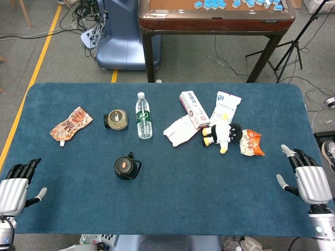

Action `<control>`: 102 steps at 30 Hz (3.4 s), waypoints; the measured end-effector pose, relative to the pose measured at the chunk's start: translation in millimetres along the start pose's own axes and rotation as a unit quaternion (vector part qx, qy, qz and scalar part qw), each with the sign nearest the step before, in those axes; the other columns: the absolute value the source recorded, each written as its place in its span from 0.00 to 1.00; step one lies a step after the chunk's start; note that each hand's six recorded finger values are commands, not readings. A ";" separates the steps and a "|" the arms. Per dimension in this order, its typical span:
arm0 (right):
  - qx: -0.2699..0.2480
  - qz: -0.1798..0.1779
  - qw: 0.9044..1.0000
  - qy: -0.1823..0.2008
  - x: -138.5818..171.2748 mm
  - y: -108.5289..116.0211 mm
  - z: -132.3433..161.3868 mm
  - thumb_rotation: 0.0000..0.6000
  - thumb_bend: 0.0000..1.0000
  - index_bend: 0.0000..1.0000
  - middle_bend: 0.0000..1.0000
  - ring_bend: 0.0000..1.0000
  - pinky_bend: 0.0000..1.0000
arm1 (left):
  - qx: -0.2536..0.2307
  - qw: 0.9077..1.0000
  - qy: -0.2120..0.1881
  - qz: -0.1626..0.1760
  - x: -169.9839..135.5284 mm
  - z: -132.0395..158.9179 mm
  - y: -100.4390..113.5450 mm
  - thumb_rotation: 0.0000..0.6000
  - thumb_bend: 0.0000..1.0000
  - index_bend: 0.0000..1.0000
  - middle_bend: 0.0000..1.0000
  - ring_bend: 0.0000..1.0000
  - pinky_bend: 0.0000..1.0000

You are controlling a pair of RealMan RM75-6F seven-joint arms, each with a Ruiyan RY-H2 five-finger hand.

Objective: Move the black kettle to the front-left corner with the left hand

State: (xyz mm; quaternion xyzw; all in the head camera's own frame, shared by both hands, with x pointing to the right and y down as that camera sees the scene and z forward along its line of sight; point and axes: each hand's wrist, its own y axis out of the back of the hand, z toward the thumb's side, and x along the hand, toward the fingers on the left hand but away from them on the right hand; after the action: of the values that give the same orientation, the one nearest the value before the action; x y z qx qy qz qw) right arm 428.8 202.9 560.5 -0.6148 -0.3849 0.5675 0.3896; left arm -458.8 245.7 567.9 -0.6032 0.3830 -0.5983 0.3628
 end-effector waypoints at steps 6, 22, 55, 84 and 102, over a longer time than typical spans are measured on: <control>-0.002 -0.001 1.000 0.001 -0.6 0.4 -0.1 1.00 0.33 0.11 0.24 0.15 0.25 | -0.005 1.000 -0.003 0.000 -0.3 2.5 -3.0 1.00 0.25 0.09 0.13 0.18 0.11; 0.002 -0.062 0.998 0.008 -18.8 38.4 4.2 1.00 0.33 0.13 0.25 0.15 0.25 | -0.046 0.995 -0.083 0.005 25.4 27.2 3.8 1.00 0.25 0.13 0.13 0.19 0.11; 0.003 -0.033 0.999 -0.030 -22.5 32.6 -6.0 1.00 0.33 0.13 0.25 0.15 0.25 | -0.085 0.918 -0.376 -0.091 94.6 203.3 1.8 0.55 0.17 0.20 0.13 0.01 0.03; -0.003 -0.015 0.999 -0.046 -14.9 20.1 -13.8 1.00 0.33 0.13 0.25 0.15 0.25 | 0.078 0.885 -0.446 -0.106 83.3 260.2 -65.9 0.55 0.17 0.21 0.14 0.01 0.02; -0.007 -0.014 0.999 -0.038 -13.6 19.3 -9.9 1.00 0.33 0.13 0.25 0.15 0.25 | 0.157 0.896 -0.401 -0.109 77.7 187.6 -77.7 0.58 0.17 0.24 0.17 0.01 0.02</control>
State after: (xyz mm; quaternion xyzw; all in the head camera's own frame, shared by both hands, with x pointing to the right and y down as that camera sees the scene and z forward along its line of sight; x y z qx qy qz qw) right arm 438.5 182.3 548.8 -0.5901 -0.4124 0.5820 0.3782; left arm -269.8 206.6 668.1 -0.7653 0.0380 -0.3940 0.5075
